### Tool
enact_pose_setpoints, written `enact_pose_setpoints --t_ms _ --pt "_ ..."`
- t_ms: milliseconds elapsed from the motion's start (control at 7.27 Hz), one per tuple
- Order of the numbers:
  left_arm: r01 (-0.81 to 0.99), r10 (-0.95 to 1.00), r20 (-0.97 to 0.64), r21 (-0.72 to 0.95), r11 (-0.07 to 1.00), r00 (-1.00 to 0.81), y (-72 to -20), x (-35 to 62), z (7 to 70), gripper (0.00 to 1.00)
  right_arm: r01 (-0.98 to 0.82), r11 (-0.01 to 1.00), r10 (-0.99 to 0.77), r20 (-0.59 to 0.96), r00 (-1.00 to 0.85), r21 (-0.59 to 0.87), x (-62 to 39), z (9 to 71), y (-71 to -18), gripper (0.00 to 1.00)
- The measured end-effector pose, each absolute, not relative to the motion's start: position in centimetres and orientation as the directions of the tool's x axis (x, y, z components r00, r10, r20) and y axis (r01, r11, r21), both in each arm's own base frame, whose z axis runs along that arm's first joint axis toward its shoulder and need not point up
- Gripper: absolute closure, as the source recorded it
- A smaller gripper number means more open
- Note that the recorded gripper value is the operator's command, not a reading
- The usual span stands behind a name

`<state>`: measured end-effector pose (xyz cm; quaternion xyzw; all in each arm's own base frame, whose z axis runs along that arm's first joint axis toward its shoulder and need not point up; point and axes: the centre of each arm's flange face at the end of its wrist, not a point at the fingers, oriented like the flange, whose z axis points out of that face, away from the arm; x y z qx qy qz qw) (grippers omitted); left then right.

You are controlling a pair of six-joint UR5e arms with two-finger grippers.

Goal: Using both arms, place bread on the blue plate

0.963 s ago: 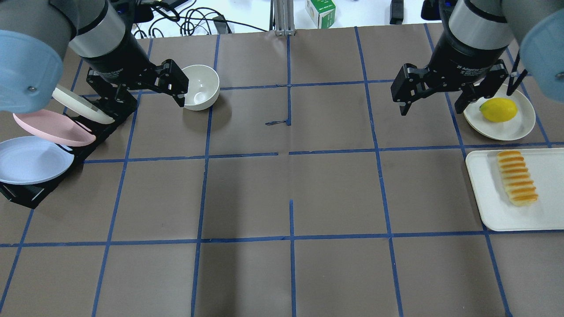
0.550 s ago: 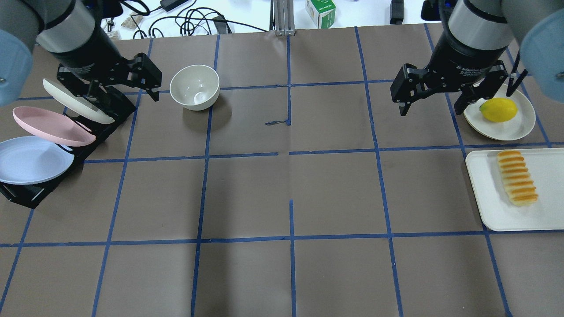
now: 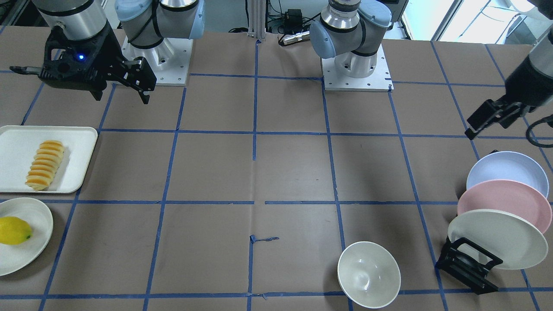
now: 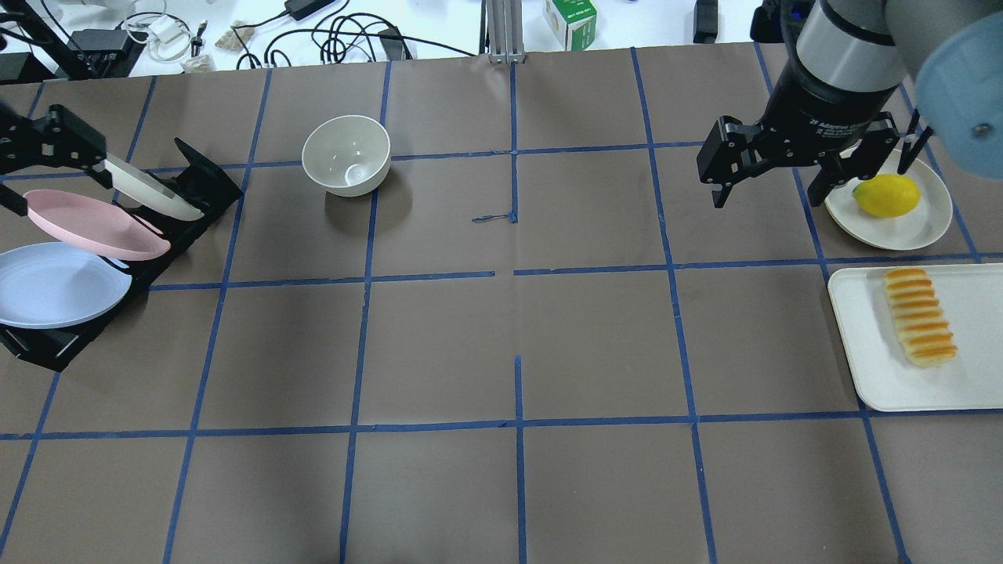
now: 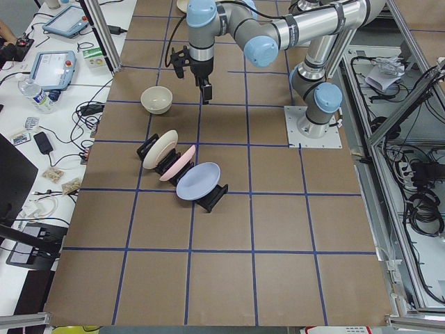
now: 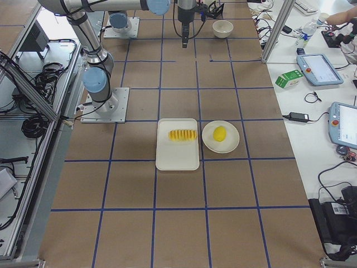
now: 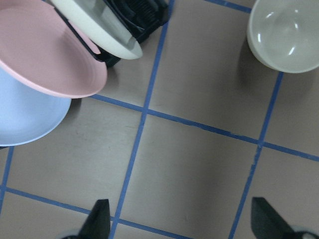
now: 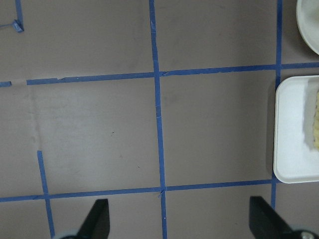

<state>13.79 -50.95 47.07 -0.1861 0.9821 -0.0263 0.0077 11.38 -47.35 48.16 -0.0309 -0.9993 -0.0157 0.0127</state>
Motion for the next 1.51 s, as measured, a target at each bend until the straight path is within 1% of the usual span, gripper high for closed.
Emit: enact_pose_setpoints --t_ms 275,550,688,962,1238,1375,1512 --pt "-0.497 -0.499 -0.006 -0.086 0.864 -0.866 -49.7 23.3 45.3 0.0 0.096 0.993 0.094 0.024 -0.995 0.069 5.9 45.5 -48.4 0.0" --pt "-0.587 -0.601 -0.021 -0.185 0.788 -0.799 -49.1 32.2 42.5 0.0 0.038 0.997 0.037 0.009 -0.999 0.07 -2.5 42.6 -48.6 0.0" --pt "-0.611 -0.627 -0.027 -0.199 0.766 -0.778 -49.3 35.3 40.0 0.0 0.016 0.998 0.015 0.005 -1.0 0.067 -6.2 40.8 -48.3 0.0" --pt "-0.637 -0.645 -0.064 -0.111 0.763 -0.761 -49.5 38.0 33.3 0.0 0.016 0.998 0.016 0.002 -1.0 0.063 -12.1 36.7 -48.6 0.0" --pt "-0.647 -0.644 -0.134 -0.027 0.762 -0.753 -48.8 38.6 29.8 0.0 0.016 0.997 0.016 -0.007 -1.0 0.074 -16.4 32.2 -49.9 0.0" --pt "-0.648 -0.641 -0.141 0.004 0.762 -0.755 -48.6 38.6 29.0 0.13 0.019 0.996 0.02 -0.014 -1.0 0.082 -18.1 30.1 -50.4 0.0" --pt "-0.648 -0.64 -0.14 0.016 0.761 -0.755 -48.5 38.5 28.7 0.29 0.027 0.996 0.029 -0.017 -0.999 0.087 -19.6 28.3 -50.8 0.0"
